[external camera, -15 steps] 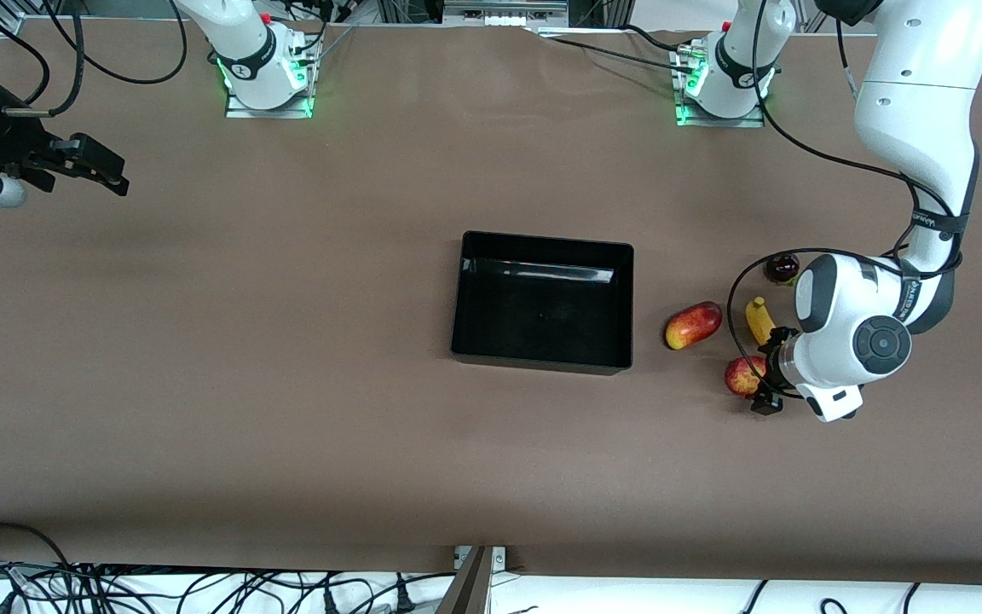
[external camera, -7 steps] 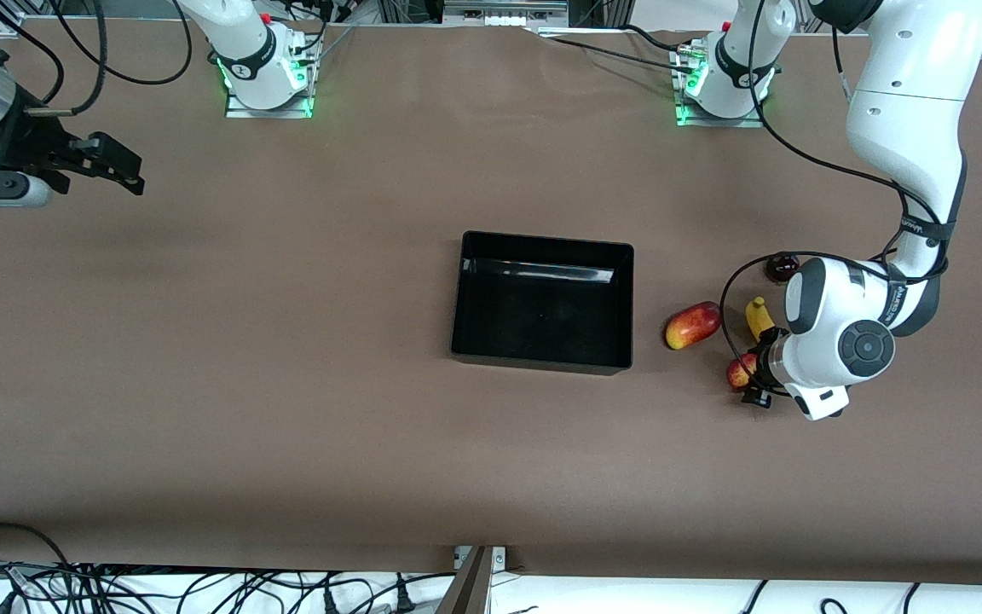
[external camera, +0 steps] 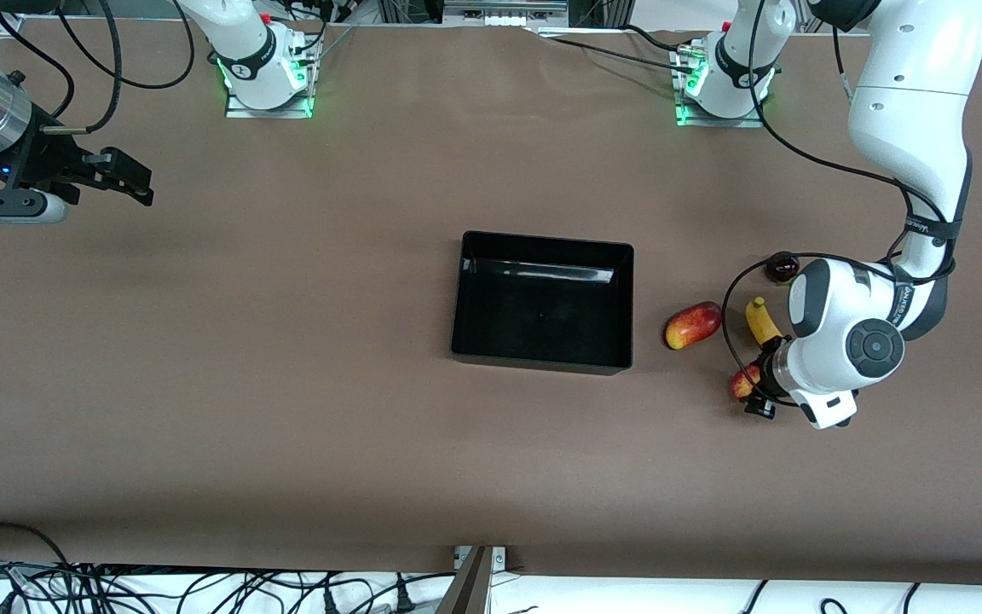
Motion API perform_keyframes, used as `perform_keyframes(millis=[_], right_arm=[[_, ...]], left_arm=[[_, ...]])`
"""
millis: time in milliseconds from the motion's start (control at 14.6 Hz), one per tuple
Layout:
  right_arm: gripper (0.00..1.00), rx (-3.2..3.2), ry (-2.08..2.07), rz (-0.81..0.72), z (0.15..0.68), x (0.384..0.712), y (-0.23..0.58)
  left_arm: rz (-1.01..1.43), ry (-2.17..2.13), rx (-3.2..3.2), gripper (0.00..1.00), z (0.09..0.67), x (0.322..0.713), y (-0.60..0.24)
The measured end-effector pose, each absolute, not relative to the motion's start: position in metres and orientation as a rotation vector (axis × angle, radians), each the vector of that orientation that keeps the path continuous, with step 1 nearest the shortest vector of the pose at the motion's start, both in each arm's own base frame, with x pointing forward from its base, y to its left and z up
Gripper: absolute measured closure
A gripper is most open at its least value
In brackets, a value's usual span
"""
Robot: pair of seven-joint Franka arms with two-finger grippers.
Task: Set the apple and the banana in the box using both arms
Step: 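Grasp the small red-yellow apple with the left gripper, then lift the apple and carry it over the black box with the left gripper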
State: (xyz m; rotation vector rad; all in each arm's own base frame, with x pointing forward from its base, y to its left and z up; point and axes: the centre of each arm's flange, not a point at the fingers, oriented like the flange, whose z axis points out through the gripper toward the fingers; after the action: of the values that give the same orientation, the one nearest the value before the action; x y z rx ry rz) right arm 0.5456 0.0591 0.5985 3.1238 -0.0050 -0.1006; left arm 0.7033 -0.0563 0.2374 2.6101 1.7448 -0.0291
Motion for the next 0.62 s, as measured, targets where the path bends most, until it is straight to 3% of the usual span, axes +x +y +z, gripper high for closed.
perform_keyframes(millis=[274,616], right_arm=[[0.00,3.124,0.029,-0.090,0.601,0.545,0.071],[0.00,3.123,0.058,-0.088,0.601,0.543,0.081]], left_arm=[[0.048,1.503,2.698,0.32,0.297,0.707,-0.115],[-0.073,1.300,2.859,0.32,0.342,0.665,-0.217]])
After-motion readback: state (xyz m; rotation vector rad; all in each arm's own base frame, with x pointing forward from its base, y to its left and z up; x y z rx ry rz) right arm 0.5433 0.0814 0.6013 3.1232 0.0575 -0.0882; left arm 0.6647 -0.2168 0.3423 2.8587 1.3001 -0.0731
